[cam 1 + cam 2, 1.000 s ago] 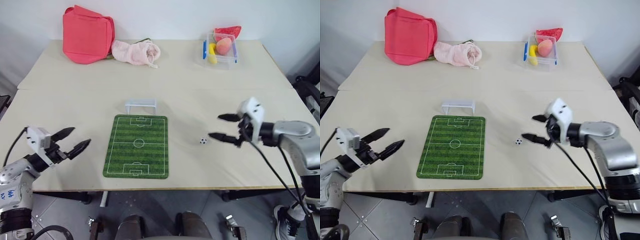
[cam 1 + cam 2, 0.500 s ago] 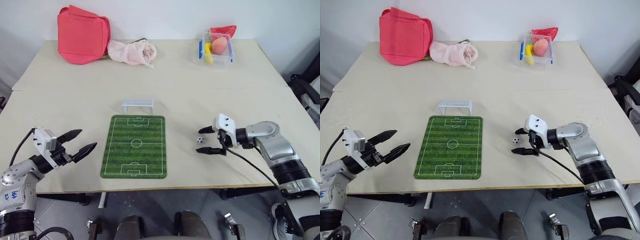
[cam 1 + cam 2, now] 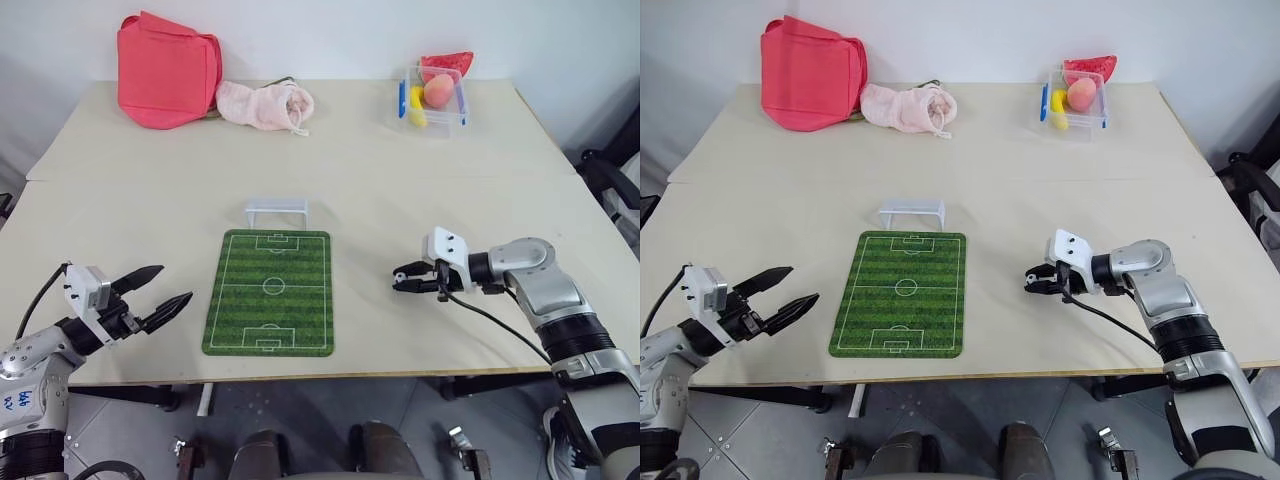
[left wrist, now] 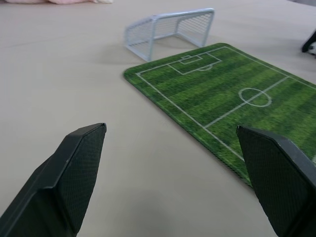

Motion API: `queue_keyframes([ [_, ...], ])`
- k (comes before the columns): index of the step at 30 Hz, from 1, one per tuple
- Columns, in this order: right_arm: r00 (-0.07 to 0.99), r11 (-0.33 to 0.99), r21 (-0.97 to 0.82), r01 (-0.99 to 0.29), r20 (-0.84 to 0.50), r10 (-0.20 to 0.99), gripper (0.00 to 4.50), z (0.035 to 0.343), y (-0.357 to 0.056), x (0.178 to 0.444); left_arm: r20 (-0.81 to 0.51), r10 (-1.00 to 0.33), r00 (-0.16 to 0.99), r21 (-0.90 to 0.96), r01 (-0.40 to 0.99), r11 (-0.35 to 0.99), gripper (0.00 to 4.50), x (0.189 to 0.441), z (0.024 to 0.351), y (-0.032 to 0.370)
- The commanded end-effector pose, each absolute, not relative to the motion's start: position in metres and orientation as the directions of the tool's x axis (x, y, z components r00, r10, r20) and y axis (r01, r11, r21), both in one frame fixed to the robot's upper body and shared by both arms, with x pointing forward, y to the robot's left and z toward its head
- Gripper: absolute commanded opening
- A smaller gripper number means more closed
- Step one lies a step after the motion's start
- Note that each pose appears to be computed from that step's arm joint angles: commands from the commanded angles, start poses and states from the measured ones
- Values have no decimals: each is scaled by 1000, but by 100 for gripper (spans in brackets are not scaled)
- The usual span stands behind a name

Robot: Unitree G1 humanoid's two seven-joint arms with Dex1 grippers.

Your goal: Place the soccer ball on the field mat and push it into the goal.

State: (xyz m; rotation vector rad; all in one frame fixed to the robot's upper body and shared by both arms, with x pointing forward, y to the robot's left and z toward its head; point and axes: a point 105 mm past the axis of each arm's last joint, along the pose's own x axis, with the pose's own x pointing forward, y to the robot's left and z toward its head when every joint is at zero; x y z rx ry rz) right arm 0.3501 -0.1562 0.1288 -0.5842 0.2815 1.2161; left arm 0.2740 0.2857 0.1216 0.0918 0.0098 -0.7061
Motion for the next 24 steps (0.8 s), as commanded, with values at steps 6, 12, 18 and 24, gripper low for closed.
queue_keyframes([
  [6,168,85,-251,-964,-330,929,86,199,-64,309,-64,-760,647,115,761,639,450,265,124,277],
  [12,48,-64,-229,-971,-454,890,86,171,-12,279,-64,-841,537,115,841,529,450,258,120,267],
  [18,-54,-180,-213,-960,-493,868,86,149,38,258,-124,-920,373,98,927,363,450,236,112,260],
  [24,-35,-178,-223,-958,-528,848,86,133,53,264,-157,-928,339,58,941,334,450,227,106,259],
])
